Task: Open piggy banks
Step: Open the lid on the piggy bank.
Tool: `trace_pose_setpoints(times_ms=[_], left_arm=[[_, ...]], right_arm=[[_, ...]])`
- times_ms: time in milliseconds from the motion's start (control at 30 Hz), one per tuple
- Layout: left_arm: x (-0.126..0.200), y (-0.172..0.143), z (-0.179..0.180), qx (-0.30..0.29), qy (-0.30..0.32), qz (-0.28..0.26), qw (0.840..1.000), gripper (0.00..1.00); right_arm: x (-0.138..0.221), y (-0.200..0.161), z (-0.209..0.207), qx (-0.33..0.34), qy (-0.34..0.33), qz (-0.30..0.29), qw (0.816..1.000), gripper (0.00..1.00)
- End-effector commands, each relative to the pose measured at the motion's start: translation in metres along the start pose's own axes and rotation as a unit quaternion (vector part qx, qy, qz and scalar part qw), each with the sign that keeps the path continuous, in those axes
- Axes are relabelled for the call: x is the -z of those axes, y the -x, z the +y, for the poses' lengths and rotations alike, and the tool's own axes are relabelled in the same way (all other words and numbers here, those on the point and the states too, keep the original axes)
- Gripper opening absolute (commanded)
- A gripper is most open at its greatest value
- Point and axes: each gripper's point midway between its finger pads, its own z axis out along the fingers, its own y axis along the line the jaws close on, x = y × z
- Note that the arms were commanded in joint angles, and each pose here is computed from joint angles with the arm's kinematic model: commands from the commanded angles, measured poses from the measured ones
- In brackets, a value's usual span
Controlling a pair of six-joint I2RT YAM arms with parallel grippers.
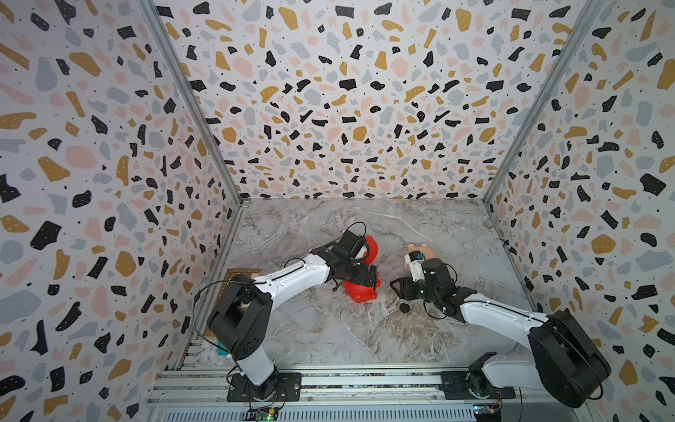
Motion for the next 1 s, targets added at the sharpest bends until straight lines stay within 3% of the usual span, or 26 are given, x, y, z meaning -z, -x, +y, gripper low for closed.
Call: trace_pose_setpoints(times_ms=[0,67,300,967], left_arm=[[0.016,-0.004,-0.003,-0.007,-0.003,0.020,1.000,0.99],[0.017,-0.004,-0.003,-0.010,-0.001,0.023,1.000,0.99],[0.008,-0.003,-0.003,-0.010,0.000,0.037,0.999,0.99],[-0.029,-0.020,0.007,-0.008,0.008,0.090,0.996,0.99]], right_arm=[[0.006,0.000,-0.001,0.003,-0.001,-0.002,1.000,0.59],[0.005,0.000,-0.001,0.004,-0.001,-0.002,1.000,0.61],[0.006,0.001,-0.001,0.002,-0.001,-0.004,1.000,0.80],[0.005,-0.006,-0.002,-0.008,0.002,0.001,1.000,0.79]])
